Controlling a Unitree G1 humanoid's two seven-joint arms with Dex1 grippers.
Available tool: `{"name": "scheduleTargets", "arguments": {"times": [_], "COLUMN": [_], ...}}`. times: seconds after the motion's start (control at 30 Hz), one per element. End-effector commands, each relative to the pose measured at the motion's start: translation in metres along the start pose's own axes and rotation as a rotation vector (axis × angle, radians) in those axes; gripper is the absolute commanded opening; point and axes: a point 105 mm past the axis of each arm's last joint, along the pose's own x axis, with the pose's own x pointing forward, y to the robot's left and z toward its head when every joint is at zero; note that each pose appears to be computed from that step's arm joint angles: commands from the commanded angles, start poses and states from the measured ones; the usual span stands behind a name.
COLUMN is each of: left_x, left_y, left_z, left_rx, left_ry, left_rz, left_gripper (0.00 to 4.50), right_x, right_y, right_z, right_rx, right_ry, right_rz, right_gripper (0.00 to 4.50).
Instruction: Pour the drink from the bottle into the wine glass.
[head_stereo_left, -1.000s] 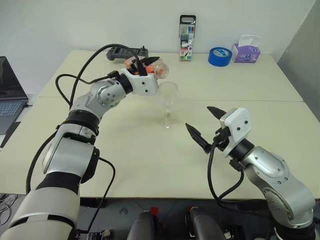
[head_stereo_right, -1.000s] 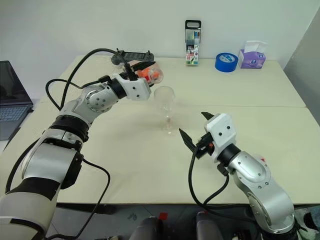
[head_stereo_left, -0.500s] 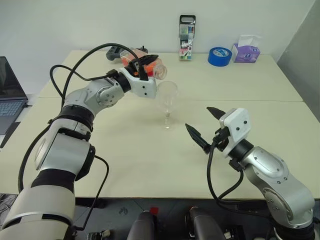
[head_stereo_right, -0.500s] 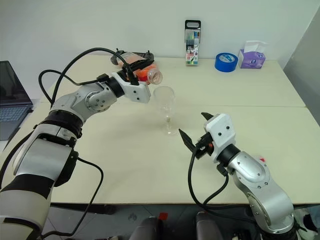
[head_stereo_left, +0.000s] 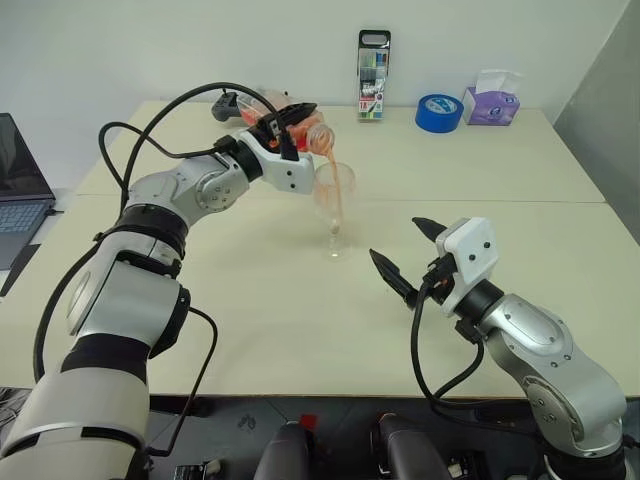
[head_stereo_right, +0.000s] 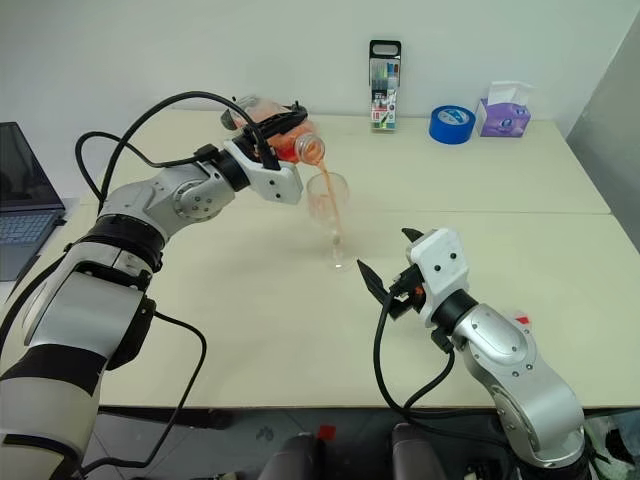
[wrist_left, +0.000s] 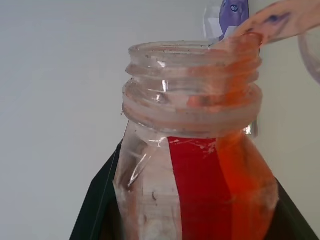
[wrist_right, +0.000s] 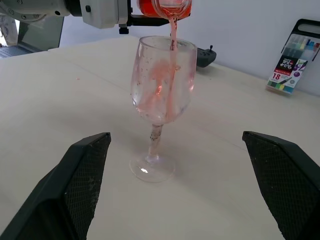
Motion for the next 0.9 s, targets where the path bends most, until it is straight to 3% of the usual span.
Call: {"name": "scheduleTargets", "arguments": {"times": [0.03, 0.9], "left_x": [0.0026, 0.0046], "left_y": [0.0278, 0.0275], "left_z": [-0.0012, -0.0013], "left_rx": [0.047, 0.099], "left_ry": [-0.009, -0.006], "left_rz": [0.072, 0.079], "left_gripper": [1.71, 1.71], "right_x": [-0.0036, -0.0016], "right_y": [0.0025, -0.0005], "right_z": [0.0153, 0.0162], "right_rx": [-0.026, -0.023], "right_ry": [-0.058, -0.060], "right_rz": [0.006, 0.000], "right_gripper": [4.50, 4.50]}}
